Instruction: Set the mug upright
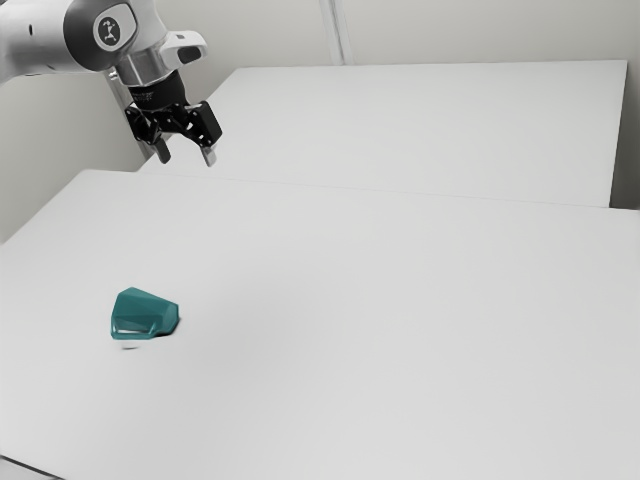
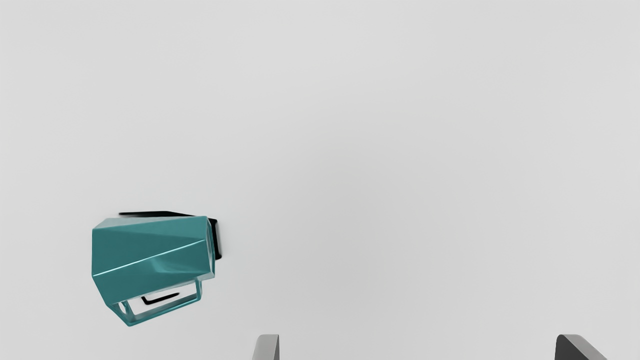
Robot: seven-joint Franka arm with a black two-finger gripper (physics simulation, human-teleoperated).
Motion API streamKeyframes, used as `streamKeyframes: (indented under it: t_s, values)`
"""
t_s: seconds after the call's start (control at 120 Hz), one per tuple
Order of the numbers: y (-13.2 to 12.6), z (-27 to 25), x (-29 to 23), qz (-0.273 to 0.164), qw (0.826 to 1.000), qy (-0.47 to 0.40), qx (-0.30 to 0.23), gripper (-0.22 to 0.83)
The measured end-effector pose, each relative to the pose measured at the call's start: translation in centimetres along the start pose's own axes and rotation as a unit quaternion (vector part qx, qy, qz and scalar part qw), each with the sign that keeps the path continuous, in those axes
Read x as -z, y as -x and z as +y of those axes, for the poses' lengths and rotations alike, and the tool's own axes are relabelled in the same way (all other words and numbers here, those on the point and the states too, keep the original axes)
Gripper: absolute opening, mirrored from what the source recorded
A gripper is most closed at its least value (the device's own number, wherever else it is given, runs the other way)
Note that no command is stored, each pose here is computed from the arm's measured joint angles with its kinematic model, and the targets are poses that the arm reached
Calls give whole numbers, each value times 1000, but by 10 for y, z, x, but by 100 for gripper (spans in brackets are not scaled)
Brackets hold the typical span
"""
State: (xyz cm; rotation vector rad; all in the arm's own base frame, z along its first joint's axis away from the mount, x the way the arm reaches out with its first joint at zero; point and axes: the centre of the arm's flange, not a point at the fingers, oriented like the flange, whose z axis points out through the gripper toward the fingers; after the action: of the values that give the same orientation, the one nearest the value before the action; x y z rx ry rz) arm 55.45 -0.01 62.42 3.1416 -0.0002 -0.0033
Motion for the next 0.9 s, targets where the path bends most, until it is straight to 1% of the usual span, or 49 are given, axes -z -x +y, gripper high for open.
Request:
streamKeyframes:
  t_s: [0.067,0.142,0.333,0.433,0.5,0.717,0.8,0.9]
  values:
    - [5,-3,14,29,999,-28,-16,61]
    - [5,-2,20,48,997,-46,-34,61]
    - [3,10,26,74,992,-64,-74,60]
    - [9,10,25,84,991,-62,-87,60]
    - [12,1,20,86,991,-59,-86,60]
    - [35,-29,-8,95,992,-37,-77,60]
    - [38,-41,-23,92,993,-28,-64,60]
    - [42,-65,-46,83,996,-3,-34,60]
